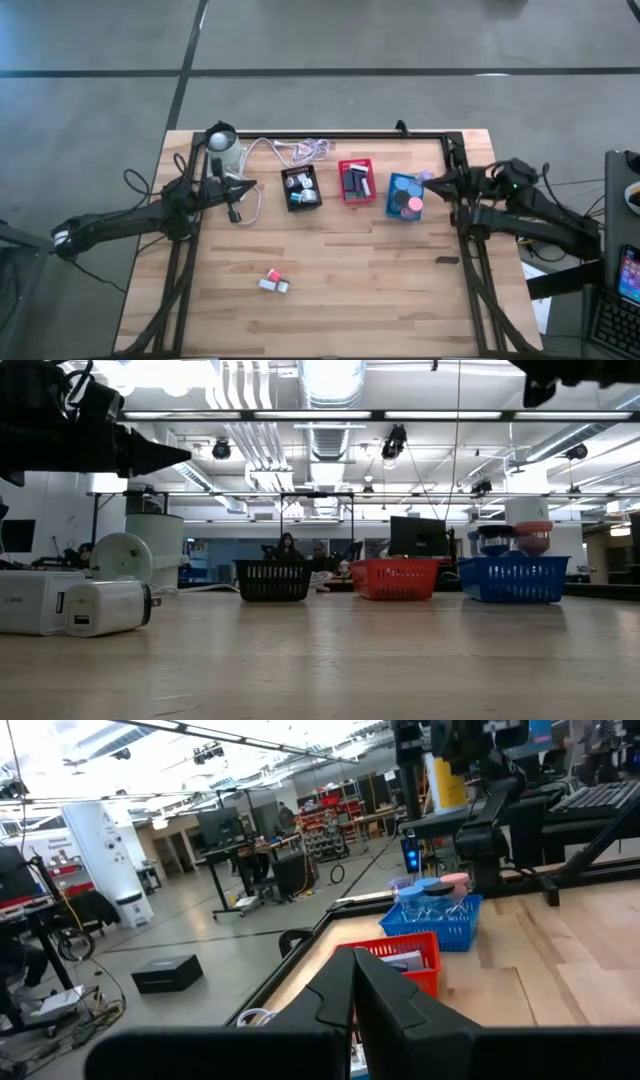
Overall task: Pick & Place Office items
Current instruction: Put the white black charger adapter into the black bin
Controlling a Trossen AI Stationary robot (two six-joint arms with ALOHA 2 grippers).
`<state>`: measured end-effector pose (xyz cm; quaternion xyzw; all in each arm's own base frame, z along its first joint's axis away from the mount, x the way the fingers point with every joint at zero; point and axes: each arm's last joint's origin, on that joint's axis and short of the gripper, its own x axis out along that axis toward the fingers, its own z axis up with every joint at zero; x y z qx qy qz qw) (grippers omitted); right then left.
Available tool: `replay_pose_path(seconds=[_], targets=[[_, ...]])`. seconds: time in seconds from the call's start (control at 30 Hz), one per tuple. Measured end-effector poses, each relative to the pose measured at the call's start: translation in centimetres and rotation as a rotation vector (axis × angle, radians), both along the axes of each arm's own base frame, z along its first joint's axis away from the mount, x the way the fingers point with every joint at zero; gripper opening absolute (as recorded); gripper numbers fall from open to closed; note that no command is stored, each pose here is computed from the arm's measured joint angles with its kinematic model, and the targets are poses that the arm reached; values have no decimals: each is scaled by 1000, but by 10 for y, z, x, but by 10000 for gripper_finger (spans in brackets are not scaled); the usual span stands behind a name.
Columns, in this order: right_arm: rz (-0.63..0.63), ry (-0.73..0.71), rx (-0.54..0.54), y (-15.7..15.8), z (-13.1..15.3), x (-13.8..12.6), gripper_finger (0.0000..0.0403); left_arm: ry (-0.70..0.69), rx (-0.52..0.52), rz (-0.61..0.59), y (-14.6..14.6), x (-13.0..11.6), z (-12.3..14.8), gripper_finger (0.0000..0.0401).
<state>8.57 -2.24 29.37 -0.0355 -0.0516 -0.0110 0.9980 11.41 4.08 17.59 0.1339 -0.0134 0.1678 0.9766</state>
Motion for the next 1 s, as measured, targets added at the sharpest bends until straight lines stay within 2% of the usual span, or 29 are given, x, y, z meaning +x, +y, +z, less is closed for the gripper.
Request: replay_pose_path(seconds=[0.2, 0.37, 0.53, 0.63, 0.73, 1.0], targets=[[-93, -57, 17, 3, -33, -15, 8, 23, 67, 5, 0, 0, 0, 12], [-116, -120, 60, 2, -49, -16, 8, -17, -39, 2, 0, 0, 0, 12], [-142, -49, 90, -2, -68, -5, 8, -26, -44, 32, 1, -1, 1, 12], [-99, -66, 74, -2, -77, -2, 8, -26, -45, 33, 1, -1, 1, 12], [-54, -81, 104, -2, -86, 1, 8, -25, -46, 33, 1, -1, 1, 12], [96, -50, 119, 8, -107, 9, 8, -12, -54, 33, 1, -1, -1, 12]])
